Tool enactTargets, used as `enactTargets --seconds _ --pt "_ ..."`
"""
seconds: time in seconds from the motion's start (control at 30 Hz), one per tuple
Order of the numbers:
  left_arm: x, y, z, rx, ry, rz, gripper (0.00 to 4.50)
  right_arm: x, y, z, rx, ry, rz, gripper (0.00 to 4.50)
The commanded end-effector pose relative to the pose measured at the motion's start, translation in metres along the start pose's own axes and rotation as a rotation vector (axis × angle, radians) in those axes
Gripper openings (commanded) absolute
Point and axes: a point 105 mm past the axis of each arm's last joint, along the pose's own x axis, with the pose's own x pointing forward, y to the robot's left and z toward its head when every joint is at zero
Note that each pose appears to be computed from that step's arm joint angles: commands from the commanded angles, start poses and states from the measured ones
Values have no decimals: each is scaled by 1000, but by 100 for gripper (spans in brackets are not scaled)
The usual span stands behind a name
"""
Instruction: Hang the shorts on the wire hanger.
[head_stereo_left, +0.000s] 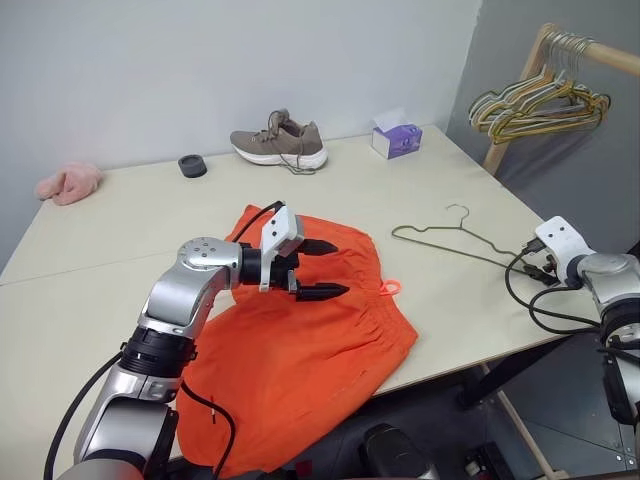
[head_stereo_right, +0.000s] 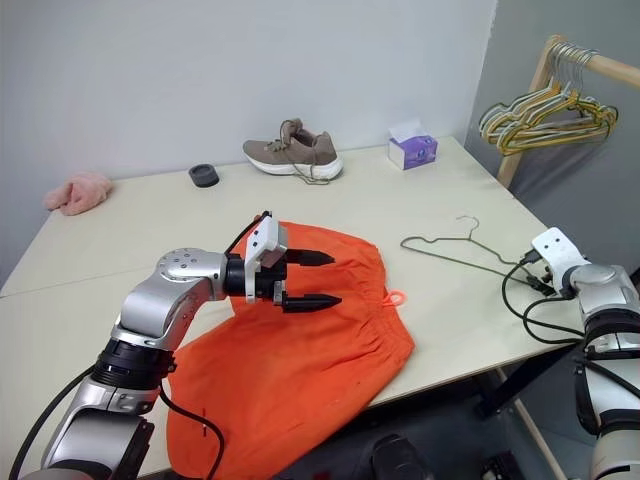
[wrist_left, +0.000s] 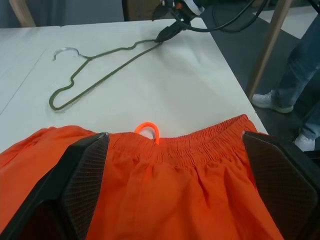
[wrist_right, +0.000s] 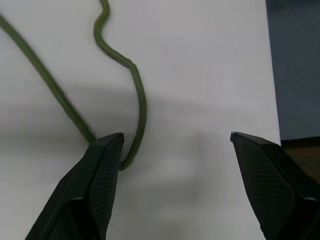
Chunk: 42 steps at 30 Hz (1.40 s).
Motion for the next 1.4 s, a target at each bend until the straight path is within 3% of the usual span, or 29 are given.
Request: enactTargets --seconds 0.03,0.37,0.57,0.7,0.87,1.03,1.17,1.27,1.4 --pt "-4 -1 8 41 -8 2 450 -3 -1 3 -70 7 31 364" --pt "-6 1 5 44 4 -1 450 -24 31 7 -249 -18 330 364" --pt "-5 1 5 46 4 -6 450 -24 18 5 -208 -6 229 364" --pt "-5 -1 5 45 5 -15 450 -33 37 3 -273 -34 345 364" --pt "-7 -4 3 40 15 -31 450 -69 79 -6 -434 -63 623 364" --pt "-7 -13 0 30 25 -84 450 -83 78 -22 -534 -17 631 364" --pt "-7 -16 -2 28 32 -98 450 -81 66 -19 -487 -44 542 364" --pt "-6 -17 -2 27 33 -103 450 -79 55 -12 -351 -91 451 364" --pt "-5 -20 -3 22 31 -115 450 -73 32 -8 2 -124 272 364"
